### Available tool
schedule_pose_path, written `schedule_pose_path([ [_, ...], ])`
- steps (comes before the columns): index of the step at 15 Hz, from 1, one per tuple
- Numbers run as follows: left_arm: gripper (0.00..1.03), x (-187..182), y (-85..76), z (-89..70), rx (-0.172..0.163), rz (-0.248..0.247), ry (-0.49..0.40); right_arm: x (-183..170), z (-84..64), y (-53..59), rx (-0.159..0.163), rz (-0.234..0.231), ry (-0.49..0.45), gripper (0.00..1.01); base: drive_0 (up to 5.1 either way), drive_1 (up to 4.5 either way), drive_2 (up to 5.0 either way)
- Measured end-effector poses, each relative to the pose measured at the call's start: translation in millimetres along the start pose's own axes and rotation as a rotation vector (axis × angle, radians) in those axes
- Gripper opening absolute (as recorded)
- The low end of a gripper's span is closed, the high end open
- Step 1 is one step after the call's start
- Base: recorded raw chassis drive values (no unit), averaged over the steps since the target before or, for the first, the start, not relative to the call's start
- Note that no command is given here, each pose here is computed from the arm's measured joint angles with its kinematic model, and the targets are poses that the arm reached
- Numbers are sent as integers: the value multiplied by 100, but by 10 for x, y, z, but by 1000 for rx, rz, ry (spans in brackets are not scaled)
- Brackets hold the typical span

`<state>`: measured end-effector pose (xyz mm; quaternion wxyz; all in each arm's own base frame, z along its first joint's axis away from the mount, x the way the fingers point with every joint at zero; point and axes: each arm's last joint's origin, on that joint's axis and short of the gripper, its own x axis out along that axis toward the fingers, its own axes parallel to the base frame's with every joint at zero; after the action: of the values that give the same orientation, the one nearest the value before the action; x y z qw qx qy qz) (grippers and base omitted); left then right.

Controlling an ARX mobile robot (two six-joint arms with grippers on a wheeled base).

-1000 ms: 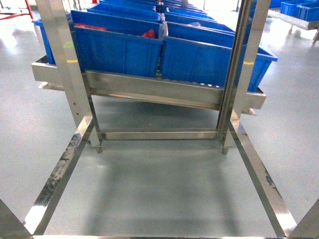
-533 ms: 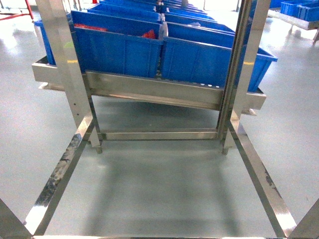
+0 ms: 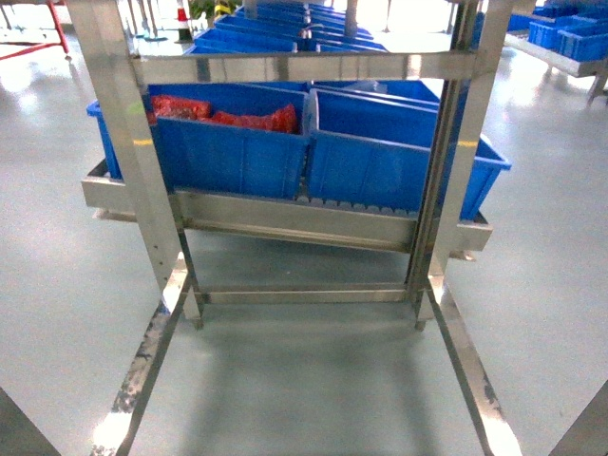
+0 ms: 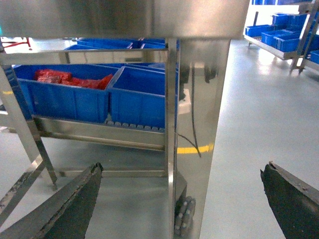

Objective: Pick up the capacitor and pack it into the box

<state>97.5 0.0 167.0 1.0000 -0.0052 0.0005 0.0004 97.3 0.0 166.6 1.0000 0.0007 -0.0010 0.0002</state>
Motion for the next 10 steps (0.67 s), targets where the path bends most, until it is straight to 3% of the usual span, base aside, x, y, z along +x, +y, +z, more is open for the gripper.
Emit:
schedule_pose_path([
  [10, 98, 0, 0, 1, 1, -2, -1, 0, -1, 0, 2, -2, 1, 98, 0, 0, 0],
])
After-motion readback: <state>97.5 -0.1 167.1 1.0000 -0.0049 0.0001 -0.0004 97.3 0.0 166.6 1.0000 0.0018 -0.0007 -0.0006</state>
